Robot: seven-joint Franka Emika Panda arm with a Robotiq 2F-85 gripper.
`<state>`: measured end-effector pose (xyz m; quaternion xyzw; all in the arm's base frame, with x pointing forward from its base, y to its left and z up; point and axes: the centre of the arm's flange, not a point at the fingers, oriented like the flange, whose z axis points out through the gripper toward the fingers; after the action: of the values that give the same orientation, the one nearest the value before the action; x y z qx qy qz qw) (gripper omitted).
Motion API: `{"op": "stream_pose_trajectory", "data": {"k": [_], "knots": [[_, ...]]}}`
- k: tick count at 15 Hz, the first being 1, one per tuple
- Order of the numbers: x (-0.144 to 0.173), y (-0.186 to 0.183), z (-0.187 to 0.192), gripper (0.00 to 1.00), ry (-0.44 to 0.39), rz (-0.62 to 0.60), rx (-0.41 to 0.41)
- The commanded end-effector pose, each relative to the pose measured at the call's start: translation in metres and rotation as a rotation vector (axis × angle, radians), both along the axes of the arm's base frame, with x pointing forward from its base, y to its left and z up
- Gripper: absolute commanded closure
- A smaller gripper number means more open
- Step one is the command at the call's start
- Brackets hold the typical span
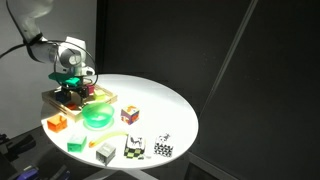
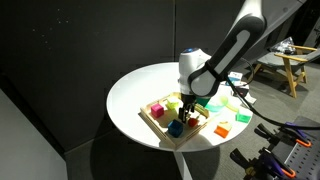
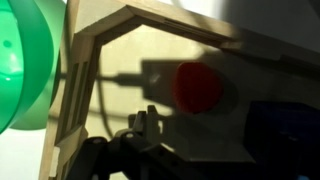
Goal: Put the toy strawberry in the bowl
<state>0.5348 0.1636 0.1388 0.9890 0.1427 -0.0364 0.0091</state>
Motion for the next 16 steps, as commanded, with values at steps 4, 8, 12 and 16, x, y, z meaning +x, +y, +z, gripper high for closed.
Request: {"op": "stream_pose_trajectory", "data": {"k": [4,8,12,16], "knots": [[-0.005,-0.001,-0.007,0.0,-0.009,0.014,-0.02],[-0.006,-0.001,-0.008,0.33,-0.008,0.014,-0.023],[-0.006,-0.001,-0.006,0.67,0.003,0.008,-0.026],[-0.006,-0.001,0.008,0.81,0.009,-0.003,-0.031]]}}
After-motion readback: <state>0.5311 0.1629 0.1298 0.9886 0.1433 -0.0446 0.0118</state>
